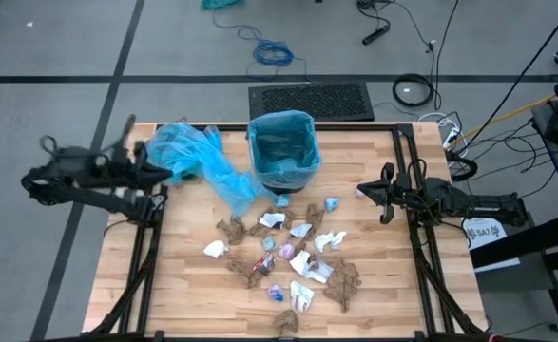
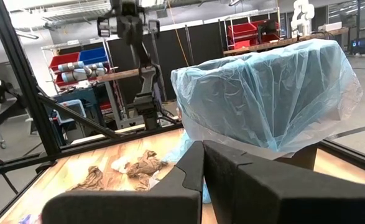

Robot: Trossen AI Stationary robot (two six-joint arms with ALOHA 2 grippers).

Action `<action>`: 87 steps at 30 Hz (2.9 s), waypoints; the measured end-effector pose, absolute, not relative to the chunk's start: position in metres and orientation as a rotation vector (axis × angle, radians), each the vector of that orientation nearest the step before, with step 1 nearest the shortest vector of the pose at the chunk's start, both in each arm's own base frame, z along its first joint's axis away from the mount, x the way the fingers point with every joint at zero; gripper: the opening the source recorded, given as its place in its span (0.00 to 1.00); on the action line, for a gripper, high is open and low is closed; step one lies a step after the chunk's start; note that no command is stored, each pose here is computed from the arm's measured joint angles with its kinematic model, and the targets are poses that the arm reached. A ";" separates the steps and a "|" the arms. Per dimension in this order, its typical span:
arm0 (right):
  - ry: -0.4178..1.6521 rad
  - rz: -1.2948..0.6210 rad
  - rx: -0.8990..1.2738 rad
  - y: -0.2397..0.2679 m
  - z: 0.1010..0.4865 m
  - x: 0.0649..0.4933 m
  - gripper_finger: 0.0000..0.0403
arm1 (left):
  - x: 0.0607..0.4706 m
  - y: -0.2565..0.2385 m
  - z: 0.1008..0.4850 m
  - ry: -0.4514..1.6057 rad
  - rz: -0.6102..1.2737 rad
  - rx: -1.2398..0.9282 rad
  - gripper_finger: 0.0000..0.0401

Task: Place trash/remove bag and relplace
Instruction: Put the white napkin into the trash bin

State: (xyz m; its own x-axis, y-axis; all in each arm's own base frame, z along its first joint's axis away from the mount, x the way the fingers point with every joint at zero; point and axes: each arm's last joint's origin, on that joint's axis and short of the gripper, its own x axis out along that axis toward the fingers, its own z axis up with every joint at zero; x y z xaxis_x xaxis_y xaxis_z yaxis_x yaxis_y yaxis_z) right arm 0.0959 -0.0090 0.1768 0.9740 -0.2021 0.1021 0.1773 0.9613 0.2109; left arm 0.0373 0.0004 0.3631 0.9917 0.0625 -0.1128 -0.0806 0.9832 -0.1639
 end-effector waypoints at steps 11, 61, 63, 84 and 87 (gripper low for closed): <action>-0.123 -0.192 0.202 -0.009 0.177 0.096 0.00 | 0.076 -0.010 0.380 0.643 -0.009 -0.068 0.04; -0.123 -0.193 0.202 -0.009 0.177 0.096 0.00 | 0.190 -0.129 0.207 1.147 0.420 -0.438 0.40; -0.123 -0.193 0.202 -0.009 0.177 0.096 0.00 | 0.196 -0.125 0.201 1.181 0.432 -0.420 0.40; -0.123 -0.193 0.202 -0.009 0.177 0.096 0.00 | 0.200 -0.095 0.136 1.313 0.433 -0.497 0.35; -0.123 -0.192 0.202 -0.009 0.177 0.096 0.00 | 0.203 -0.097 0.139 1.302 0.424 -0.524 0.21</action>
